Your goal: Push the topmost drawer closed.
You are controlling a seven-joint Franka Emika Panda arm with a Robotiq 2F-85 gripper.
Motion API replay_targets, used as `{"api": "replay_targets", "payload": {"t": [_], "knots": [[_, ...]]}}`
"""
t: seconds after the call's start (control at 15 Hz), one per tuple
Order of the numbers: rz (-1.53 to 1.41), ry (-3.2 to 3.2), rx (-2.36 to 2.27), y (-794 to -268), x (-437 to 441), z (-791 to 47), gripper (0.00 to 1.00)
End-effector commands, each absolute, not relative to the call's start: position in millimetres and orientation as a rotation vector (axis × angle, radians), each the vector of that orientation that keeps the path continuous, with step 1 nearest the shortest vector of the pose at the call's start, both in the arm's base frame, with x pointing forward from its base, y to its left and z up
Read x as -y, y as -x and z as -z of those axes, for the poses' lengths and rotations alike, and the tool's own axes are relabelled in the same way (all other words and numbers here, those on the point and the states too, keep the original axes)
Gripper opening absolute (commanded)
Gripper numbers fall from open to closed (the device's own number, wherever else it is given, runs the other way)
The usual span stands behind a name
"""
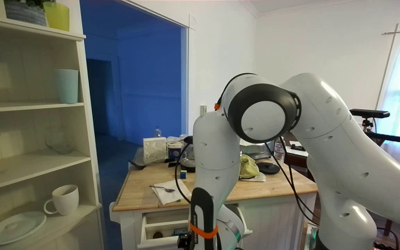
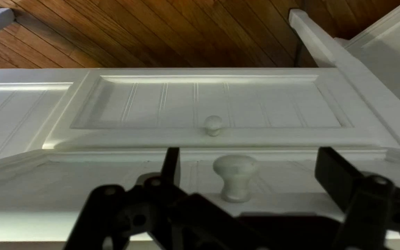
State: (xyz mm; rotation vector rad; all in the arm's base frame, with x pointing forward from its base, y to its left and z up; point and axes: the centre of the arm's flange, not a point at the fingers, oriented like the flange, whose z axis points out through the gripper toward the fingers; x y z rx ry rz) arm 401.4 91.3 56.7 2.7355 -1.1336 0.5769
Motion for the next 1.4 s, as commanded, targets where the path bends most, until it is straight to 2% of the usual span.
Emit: {"api": "replay_targets", "payload": {"t": [0.0,0.47,0.53,0.6,0.93,1.27,1.33], "knots": [[-0.7,-2.701,1.142,-412.3,-83.4,-77.0,1.0],[-0.845,-2.64,1.152,-423.8,-66.9,-92.9,1.0],[-0.882,-2.623,1.146,-426.5,-64.5,-95.1,0.75],[-0.915,-2.608,1.15,-429.2,-61.9,-97.5,0.74],[-1.009,-2.561,1.158,-439.1,-52.2,-107.4,0.38],[-0.951,-2.565,1.174,-435.3,-48.2,-106.0,0.05],[-0.934,-2.568,1.178,-435.0,-47.9,-106.0,0.25]]}}
